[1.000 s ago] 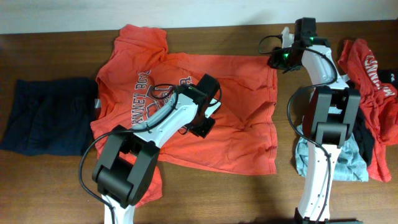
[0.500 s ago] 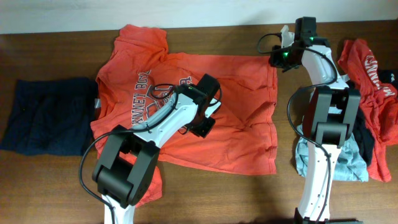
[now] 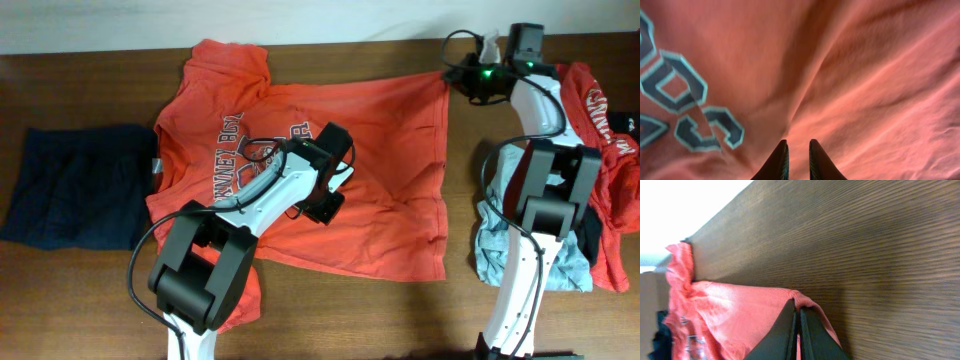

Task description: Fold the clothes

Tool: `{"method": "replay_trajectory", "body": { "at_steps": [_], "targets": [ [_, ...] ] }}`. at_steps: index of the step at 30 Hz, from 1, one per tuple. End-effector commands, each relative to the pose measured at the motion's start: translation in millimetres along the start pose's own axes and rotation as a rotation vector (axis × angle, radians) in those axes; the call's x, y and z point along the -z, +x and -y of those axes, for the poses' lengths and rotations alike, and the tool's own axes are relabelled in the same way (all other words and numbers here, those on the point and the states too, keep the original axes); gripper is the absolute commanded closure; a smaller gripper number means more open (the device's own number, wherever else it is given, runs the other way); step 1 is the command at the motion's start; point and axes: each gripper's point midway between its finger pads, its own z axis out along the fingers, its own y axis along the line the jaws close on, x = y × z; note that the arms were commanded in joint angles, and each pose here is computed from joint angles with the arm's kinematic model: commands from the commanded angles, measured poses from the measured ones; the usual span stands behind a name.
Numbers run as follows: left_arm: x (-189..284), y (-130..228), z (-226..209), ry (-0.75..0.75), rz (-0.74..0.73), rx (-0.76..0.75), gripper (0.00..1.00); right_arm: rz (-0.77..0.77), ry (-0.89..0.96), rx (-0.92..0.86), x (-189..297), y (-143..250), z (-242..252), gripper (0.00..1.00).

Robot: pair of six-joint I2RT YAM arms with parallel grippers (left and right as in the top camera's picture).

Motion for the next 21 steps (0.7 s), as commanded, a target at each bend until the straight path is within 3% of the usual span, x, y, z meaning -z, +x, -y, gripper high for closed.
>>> {"method": "replay_trajectory", "body": {
  "at_steps": [1, 6, 17, 18, 19, 20, 21],
  "targets": [
    [-7, 5, -1, -0.006, -0.02, -0.015, 0.85, 0.003, -0.041, -0.02, 2, -4, -9, 0.96],
    [-7, 5, -1, -0.006, -0.02, -0.015, 0.85, 0.051, 0.049, -0.01, 2, -13, 6, 0.96],
    [-7, 4, -1, -0.006, -0.019, -0.015, 0.85, 0.183, 0.041, 0.085, 4, -46, -4, 0.96],
    [-7, 4, -2, -0.007, -0.018, -0.015, 0.85, 0.182, 0.051, 0.082, 3, -45, -3, 0.7],
    [-7, 4, -2, -0.012, -0.018, -0.015, 0.85, 0.18, 0.052, 0.082, 3, -45, -3, 0.52],
    [-7, 4, -4, -0.021, -0.019, -0.015, 0.85, 0.176, 0.055, 0.083, 4, -44, -1, 0.27],
    [-7, 4, -5, -0.025, -0.02, -0.015, 0.85, 0.173, 0.063, 0.101, 8, -45, 1, 0.18]
  ]
}}
